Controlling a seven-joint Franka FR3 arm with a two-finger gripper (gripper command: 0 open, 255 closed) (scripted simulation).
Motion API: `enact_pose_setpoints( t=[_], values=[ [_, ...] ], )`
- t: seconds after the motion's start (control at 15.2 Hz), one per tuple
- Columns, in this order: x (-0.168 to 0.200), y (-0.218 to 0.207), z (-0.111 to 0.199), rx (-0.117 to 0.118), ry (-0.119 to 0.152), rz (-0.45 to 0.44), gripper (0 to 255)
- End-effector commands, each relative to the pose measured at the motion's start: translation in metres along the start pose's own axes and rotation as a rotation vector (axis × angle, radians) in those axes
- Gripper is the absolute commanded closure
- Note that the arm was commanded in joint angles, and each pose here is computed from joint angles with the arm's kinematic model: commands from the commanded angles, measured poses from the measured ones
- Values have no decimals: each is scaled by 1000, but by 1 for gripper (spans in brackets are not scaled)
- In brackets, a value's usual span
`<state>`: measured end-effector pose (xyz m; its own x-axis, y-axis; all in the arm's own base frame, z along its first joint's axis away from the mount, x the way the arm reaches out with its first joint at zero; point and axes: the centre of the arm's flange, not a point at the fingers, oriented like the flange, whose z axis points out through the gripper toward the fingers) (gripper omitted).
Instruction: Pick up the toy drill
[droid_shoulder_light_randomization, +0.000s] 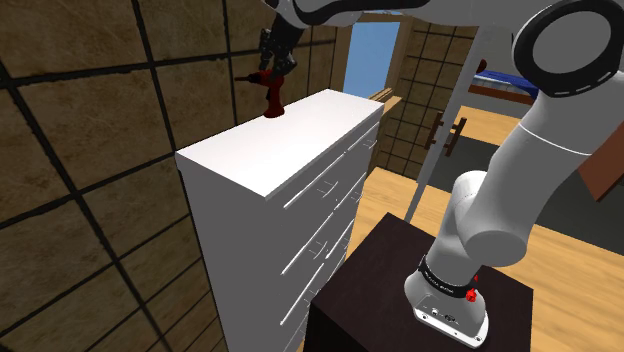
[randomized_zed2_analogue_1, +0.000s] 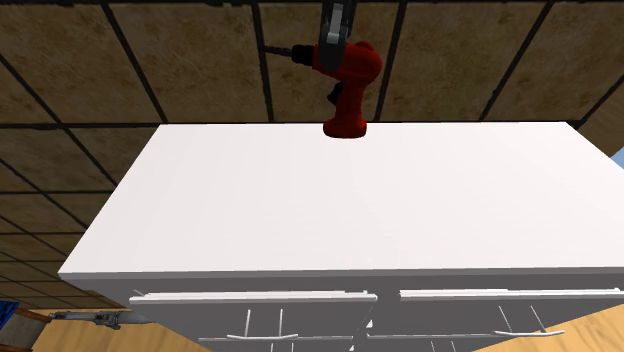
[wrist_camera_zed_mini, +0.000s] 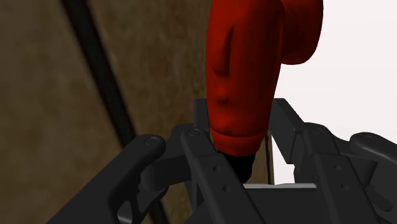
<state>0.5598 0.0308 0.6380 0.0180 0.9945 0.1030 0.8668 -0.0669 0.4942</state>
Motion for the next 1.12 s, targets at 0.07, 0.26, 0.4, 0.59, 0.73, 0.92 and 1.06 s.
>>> enact_pose_setpoints(
  t=[0.07, 0.26, 0.4, 0.59, 0.73, 0.92, 1.06],
  values=[
    [3, -9, 7, 19, -6, 2, 255],
    [5, -1, -7, 19, -6, 2, 255],
    [6, 4, -16, 19, -6, 2, 255],
    [7, 12, -29, 19, -6, 2, 255],
    [8, 17, -39, 19, -6, 2, 255],
    [10, 25, -52, 19, -6, 2, 255],
    [11, 30, -61, 19, -6, 2, 255]
  ],
)
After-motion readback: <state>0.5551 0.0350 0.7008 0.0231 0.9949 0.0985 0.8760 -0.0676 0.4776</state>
